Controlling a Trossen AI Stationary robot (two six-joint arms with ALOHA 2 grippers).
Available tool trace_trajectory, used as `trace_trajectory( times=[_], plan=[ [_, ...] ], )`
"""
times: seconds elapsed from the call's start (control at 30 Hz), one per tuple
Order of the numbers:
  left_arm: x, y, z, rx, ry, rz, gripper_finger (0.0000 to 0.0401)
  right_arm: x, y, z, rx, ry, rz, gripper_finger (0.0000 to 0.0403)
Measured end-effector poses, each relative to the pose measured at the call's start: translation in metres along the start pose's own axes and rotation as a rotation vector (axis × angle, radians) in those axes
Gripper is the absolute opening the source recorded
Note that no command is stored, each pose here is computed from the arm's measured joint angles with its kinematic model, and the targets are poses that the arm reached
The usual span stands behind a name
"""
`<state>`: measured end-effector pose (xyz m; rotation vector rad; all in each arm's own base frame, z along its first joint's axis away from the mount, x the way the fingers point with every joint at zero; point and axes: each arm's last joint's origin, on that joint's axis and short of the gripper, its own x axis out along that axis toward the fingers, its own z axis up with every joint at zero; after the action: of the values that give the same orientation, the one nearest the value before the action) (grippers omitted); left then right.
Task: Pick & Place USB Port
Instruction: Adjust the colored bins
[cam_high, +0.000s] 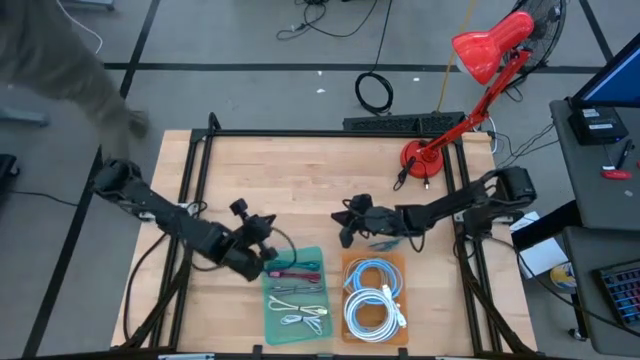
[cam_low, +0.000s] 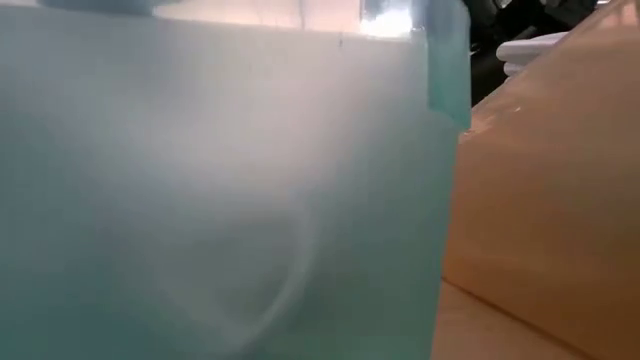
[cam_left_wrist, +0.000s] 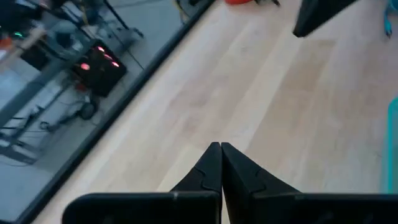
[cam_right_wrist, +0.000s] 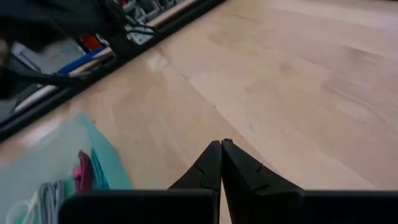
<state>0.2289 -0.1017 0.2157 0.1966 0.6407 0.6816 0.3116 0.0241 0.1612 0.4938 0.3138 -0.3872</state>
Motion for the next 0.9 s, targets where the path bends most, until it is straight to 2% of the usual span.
trace_trajectory(
  times=[0.23,0.43,0.57,0.9],
  plan=[
    [0.034,-0.001,0.002,-0.033,0.000,-0.143,0.0000,0.029,0.018,0.001,-0.030,0.035,0.086,0.0000],
    [0.056,0.010,-0.003,-0.052,0.059,-0.158,0.0000,0.041,0.034,-0.002,-0.076,0.102,0.084,0.0000],
    [0.057,0.010,-0.004,-0.053,0.063,-0.173,0.0000,0.046,0.041,-0.005,-0.101,0.169,0.061,0.0000],
    [0.050,0.005,-0.006,-0.032,0.050,-0.189,0.0000,0.040,0.055,-0.012,-0.108,0.235,0.110,0.0000]
  ],
)
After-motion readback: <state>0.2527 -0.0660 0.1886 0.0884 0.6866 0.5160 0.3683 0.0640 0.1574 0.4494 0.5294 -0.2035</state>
